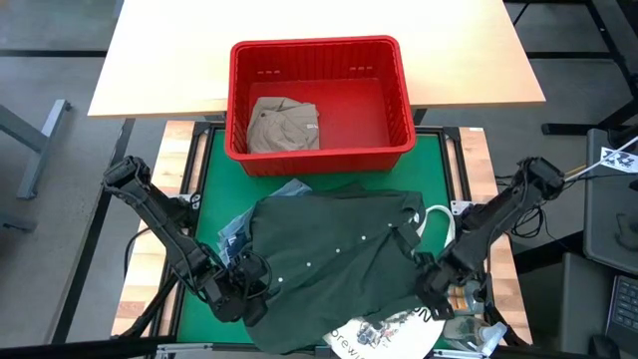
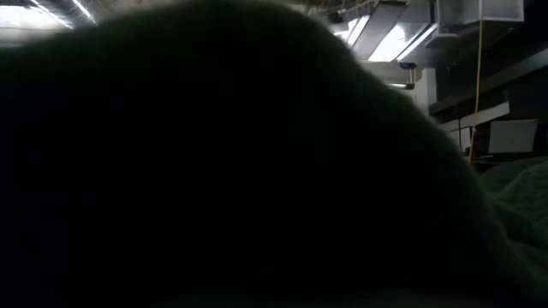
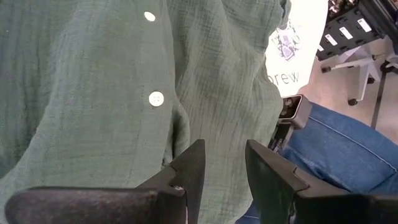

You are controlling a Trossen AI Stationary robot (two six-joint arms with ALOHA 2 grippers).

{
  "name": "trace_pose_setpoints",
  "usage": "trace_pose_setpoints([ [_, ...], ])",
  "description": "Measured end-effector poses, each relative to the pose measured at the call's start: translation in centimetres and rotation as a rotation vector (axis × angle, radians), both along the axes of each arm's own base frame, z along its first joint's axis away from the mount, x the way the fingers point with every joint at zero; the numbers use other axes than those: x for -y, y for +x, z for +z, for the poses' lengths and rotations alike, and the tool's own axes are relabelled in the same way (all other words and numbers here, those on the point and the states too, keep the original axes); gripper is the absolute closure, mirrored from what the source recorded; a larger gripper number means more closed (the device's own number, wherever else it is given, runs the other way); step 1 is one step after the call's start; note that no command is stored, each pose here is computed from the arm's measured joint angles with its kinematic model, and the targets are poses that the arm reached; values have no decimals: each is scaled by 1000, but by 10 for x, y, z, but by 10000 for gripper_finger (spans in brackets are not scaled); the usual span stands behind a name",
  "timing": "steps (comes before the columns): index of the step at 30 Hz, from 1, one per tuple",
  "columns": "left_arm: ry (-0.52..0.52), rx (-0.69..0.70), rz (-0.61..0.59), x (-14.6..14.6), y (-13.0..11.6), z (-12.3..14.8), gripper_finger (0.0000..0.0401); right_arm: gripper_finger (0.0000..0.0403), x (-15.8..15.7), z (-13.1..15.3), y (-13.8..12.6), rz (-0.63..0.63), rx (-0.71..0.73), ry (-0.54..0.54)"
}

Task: Fold Laundry from Bin
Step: Fold the dark green polo shirt

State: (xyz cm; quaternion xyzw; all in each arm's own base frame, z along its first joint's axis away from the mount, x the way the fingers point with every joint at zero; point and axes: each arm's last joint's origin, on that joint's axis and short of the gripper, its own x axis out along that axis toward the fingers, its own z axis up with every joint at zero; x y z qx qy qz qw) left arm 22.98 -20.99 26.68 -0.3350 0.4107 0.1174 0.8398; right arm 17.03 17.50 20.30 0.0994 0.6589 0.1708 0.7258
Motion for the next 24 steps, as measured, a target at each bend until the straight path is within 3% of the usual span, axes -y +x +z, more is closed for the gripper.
trace_pose_setpoints([
  [8,13,2,-13,0,0,0,292,166,-20,-26,-5,164,-2,-98],
  [24,40,29,-26,1,1,1,292,177,-26,-51,-1,185,-72,-174],
])
